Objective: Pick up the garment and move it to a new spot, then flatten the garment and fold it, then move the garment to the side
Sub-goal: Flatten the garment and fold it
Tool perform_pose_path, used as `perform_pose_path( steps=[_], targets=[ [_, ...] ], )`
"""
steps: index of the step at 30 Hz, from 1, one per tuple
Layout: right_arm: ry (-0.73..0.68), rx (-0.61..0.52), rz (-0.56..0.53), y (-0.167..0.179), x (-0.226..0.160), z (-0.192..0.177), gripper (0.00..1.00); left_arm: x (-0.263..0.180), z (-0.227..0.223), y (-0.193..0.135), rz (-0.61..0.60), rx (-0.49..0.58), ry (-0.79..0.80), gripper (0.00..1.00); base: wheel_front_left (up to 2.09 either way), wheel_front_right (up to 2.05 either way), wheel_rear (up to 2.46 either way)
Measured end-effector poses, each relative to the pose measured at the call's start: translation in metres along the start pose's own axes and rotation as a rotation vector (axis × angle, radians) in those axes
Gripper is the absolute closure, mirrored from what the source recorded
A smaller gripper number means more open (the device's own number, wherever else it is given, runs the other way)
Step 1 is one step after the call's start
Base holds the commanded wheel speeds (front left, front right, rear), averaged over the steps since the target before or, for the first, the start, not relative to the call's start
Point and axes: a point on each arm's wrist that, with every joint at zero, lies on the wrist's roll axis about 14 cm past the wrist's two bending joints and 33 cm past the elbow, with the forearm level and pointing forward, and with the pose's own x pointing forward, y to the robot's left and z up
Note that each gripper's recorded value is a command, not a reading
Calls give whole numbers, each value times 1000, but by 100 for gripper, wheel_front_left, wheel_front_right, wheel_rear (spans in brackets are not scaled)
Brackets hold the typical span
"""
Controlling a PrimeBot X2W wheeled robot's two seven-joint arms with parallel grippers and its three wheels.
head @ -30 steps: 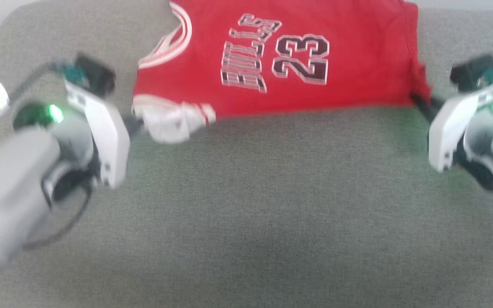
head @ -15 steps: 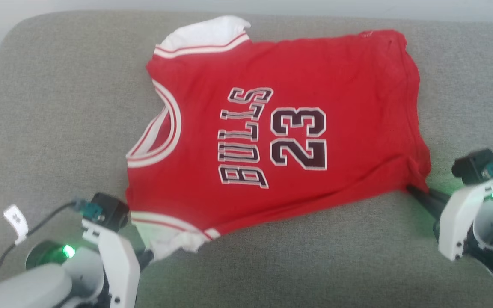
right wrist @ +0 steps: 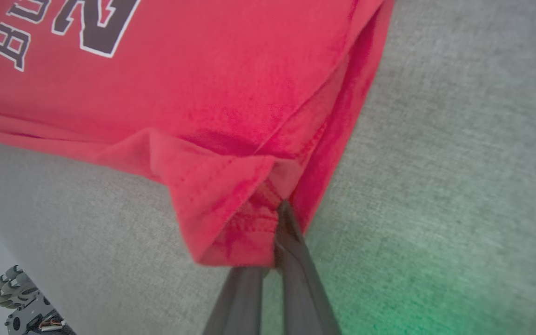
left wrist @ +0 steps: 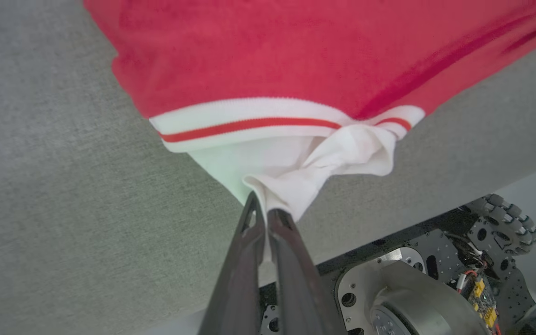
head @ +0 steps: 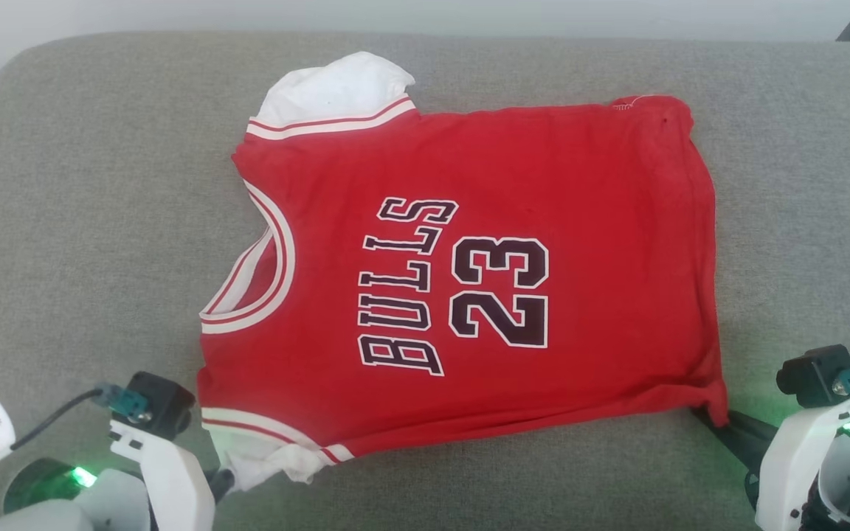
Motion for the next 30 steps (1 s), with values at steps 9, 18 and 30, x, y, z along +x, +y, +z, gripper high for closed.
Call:
perform_pose_path(
  steps=[9, 18, 30],
  targets=[
    [-74, -45, -14, 10, -9, 31, 100, -22, 78, 22, 88, 124, -192, 100, 0, 0, 0],
    [-170, -117, -44, 9, -4, 90, 100, -28, 156, 25, 113, 279, -339, 100, 0, 0, 0],
    [-160, -168, -69, -6, 44, 134, 100, 40, 211, 50, 106, 295, -301, 100, 0, 0, 0]
  ],
)
